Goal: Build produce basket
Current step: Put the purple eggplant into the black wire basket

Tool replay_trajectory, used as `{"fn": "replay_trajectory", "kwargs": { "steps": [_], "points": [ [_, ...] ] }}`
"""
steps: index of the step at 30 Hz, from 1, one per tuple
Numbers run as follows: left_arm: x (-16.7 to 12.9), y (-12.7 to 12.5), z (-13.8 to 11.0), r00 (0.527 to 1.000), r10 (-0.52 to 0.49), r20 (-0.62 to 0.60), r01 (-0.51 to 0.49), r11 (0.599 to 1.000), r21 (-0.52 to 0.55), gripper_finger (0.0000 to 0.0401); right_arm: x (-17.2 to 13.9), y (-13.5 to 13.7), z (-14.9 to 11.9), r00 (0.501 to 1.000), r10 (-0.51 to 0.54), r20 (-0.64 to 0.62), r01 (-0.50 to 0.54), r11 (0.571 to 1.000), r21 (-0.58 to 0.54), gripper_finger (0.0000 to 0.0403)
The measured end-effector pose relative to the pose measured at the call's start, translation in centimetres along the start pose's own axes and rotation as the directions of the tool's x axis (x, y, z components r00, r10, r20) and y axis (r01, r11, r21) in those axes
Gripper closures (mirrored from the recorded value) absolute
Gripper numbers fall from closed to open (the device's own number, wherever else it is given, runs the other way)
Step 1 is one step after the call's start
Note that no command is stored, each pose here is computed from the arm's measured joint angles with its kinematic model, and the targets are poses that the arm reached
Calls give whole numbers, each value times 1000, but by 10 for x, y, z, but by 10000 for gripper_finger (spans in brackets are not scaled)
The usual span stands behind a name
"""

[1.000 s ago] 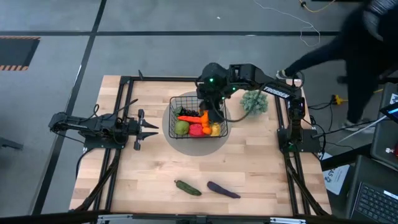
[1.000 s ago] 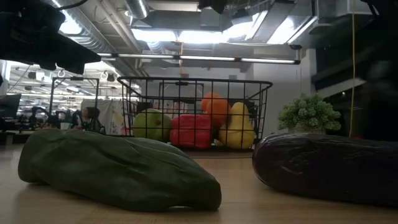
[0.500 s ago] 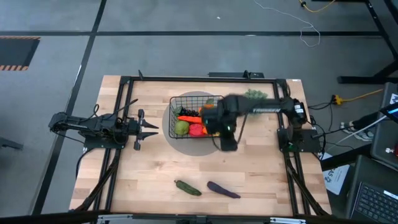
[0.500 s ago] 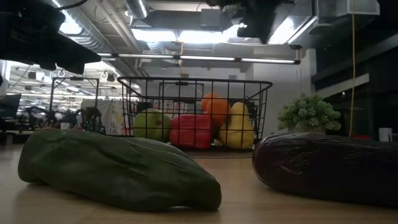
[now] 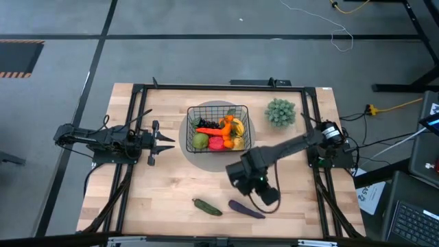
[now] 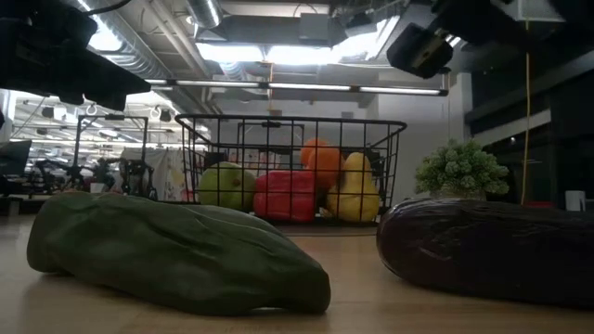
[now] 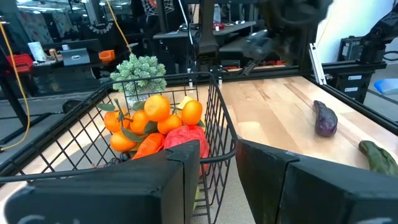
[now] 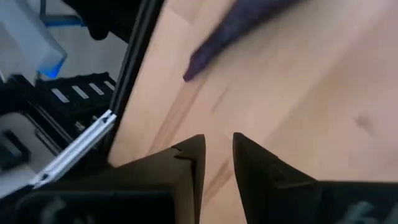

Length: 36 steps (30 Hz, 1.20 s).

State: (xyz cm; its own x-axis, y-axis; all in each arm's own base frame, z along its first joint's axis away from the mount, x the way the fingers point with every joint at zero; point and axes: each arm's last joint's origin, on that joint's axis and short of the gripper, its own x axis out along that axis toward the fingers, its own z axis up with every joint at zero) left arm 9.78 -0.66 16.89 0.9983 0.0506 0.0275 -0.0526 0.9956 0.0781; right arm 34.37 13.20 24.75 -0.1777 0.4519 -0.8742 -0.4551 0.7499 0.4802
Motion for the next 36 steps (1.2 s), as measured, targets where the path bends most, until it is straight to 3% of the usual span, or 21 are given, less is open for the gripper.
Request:
{"fn": "replay_trajectory", "kwargs": {
  "steps": [5,9,13,15,17,22,31,33,36],
  "points": [
    [0,0,0,1000,0,0,0,1000,0,307,25,10,7,999,11,39,-5,988,-157,331],
    [0,0,0,1000,0,0,0,1000,0,307,39,11,12,992,68,105,-30,944,-329,331],
    [0,0,0,1000,0,0,0,1000,0,307,48,7,22,964,156,215,-16,841,-540,331],
    [0,0,0,1000,0,0,0,1000,0,307,48,6,28,922,269,280,-20,755,-656,331],
    [0,0,0,1000,0,0,0,1000,0,307,50,3,30,876,370,309,-42,697,-715,331],
    [0,0,0,1000,0,0,0,1000,-4,307,58,-10,28,844,410,347,-30,681,-731,331],
    [0,0,0,1000,0,0,0,999,-49,307,61,-39,16,838,382,389,-15,729,-685,331],
    [0,0,0,1000,0,0,0,998,-55,307,65,-43,12,835,398,380,-43,735,-676,331],
    [0,0,0,1000,0,0,0,998,-55,307,76,-44,6,812,468,349,-113,712,-693,331]
  ]
}}
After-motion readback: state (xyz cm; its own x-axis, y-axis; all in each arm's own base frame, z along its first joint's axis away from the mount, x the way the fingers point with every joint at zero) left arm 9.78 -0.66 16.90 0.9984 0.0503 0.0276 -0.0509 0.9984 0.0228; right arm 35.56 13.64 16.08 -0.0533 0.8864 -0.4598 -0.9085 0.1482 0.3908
